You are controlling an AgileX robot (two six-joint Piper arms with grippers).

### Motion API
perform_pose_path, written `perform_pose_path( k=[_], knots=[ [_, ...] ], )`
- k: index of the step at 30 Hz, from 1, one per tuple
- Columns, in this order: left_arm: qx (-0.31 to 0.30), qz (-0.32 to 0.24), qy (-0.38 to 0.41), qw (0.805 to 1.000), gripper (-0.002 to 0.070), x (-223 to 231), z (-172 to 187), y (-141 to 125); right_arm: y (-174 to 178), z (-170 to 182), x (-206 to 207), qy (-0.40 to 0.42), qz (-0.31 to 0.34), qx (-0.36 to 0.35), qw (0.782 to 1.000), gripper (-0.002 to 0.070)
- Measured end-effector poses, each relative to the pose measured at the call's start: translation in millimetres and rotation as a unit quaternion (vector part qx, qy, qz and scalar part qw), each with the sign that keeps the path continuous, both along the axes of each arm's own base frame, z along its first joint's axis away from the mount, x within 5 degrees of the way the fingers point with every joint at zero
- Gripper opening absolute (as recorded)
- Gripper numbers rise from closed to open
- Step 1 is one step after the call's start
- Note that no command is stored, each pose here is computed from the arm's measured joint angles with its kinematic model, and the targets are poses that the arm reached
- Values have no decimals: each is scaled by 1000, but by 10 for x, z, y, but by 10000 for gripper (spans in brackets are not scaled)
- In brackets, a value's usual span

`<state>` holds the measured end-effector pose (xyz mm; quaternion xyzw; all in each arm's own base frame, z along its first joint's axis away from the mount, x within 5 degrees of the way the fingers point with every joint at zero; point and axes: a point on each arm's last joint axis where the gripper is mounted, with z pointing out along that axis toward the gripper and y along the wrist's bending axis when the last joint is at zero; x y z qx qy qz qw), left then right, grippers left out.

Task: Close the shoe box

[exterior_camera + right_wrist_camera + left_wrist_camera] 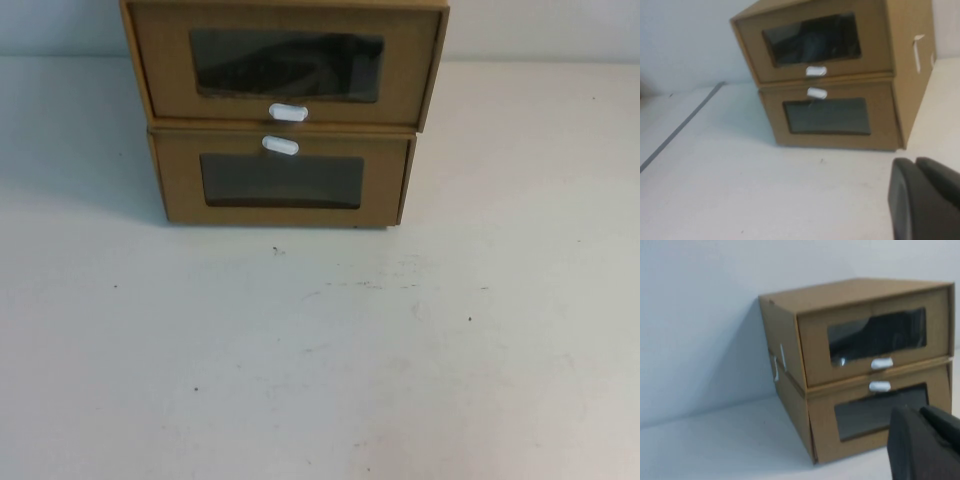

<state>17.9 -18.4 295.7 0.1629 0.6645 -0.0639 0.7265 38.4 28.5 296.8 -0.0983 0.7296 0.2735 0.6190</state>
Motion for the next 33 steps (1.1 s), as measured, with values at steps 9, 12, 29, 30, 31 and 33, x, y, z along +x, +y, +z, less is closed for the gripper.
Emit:
perform_pose_path(
  k=[9,12,29,30,31,33],
  knots=[
    [-50,40,52,997,-3,325,-796,24,-6,-681,238,-84,-60,14,995,-11],
    [-66,54,57,995,-3,364,-956,44,-10,-849,248,-74,-64,9,995,-11],
    [-70,61,48,995,-3,372,-966,58,33,-1121,209,40,-31,-48,998,-11],
    [-70,61,48,995,-3,372,-966,58,35,-1140,203,49,-28,-52,997,-12],
    [-70,61,48,995,-3,372,-966,58,37,-1154,199,56,-26,-56,997,-11],
    [-71,61,48,994,-3,372,-966,58,40,-1176,191,67,-22,-61,996,-11]
  ],
)
